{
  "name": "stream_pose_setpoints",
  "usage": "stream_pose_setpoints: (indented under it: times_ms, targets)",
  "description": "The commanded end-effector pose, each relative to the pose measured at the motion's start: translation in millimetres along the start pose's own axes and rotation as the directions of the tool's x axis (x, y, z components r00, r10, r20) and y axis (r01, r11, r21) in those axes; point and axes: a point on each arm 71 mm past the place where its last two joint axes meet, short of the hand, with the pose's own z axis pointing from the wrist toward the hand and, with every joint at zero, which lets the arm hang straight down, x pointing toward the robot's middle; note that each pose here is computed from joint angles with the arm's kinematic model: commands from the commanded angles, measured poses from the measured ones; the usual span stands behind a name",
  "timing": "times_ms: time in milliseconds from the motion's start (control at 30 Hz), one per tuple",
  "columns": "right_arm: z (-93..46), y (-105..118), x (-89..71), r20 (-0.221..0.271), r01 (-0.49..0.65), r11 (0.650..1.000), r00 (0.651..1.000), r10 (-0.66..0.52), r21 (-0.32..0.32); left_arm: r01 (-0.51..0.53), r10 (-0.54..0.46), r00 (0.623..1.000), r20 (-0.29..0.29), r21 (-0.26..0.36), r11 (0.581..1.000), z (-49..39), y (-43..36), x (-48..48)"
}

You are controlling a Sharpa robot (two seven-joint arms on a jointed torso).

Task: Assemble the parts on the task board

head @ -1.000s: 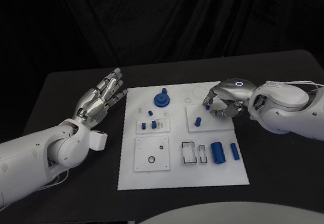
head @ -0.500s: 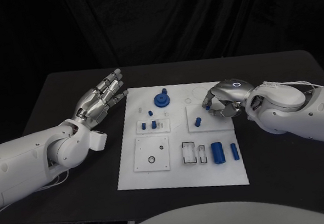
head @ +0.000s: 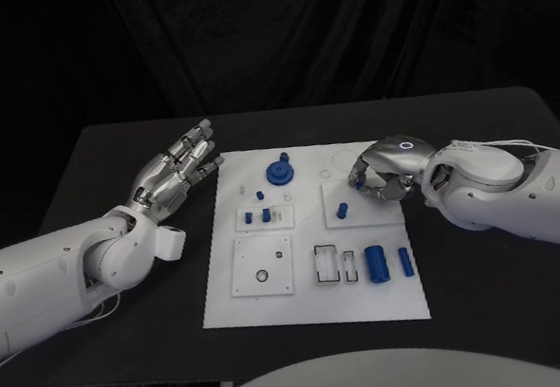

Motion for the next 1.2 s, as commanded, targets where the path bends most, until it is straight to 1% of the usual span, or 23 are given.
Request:
stream_pose_setpoints:
  times_ms: [33,267,467,567,767,867,1033,1200]
  targets:
    - [0.1,1.2,0.7,0.013,0.000,1.000,1.000,0.000,-0.008,0.019,-0.019,1.000,-0.011,0.060,0.998,0.0,-3.7,1.3]
    - [0.0,2.3,-1.0,0.034,-0.003,1.000,0.999,0.003,-0.011,0.018,-0.017,1.000,-0.008,0.053,0.998,-0.3,-1.9,-0.4]
    - [-3.2,2.7,-4.4,0.056,-0.007,1.000,0.998,0.008,-0.010,0.017,-0.017,1.000,-0.004,0.044,0.999,-1.6,-0.1,-1.7]
    - [-3.7,3.2,-10.8,0.073,-0.005,1.000,0.997,0.005,-0.012,0.014,-0.014,1.000,0.001,0.041,0.999,-2.3,0.5,-2.9]
    - [-1.9,5.0,-31.4,0.109,0.012,1.000,0.994,-0.009,-0.020,0.012,-0.012,1.000,0.004,0.035,0.999,-2.4,1.5,-3.8]
    - [-0.4,6.9,-41.6,0.118,0.021,0.999,0.993,-0.018,-0.025,0.013,-0.013,1.000,0.002,0.033,0.999,-1.9,2.1,-3.4]
    - [0.6,16.7,-48.7,0.108,0.025,0.998,0.994,-0.019,-0.049,0.014,-0.014,1.000,0.000,0.030,0.999,-1.0,2.9,-2.5]
    - [2.6,41.8,-46.7,0.086,0.059,0.991,0.995,-0.049,-0.123,0.016,-0.016,1.000,-0.002,0.026,1.000,-0.8,4.1,-2.6]
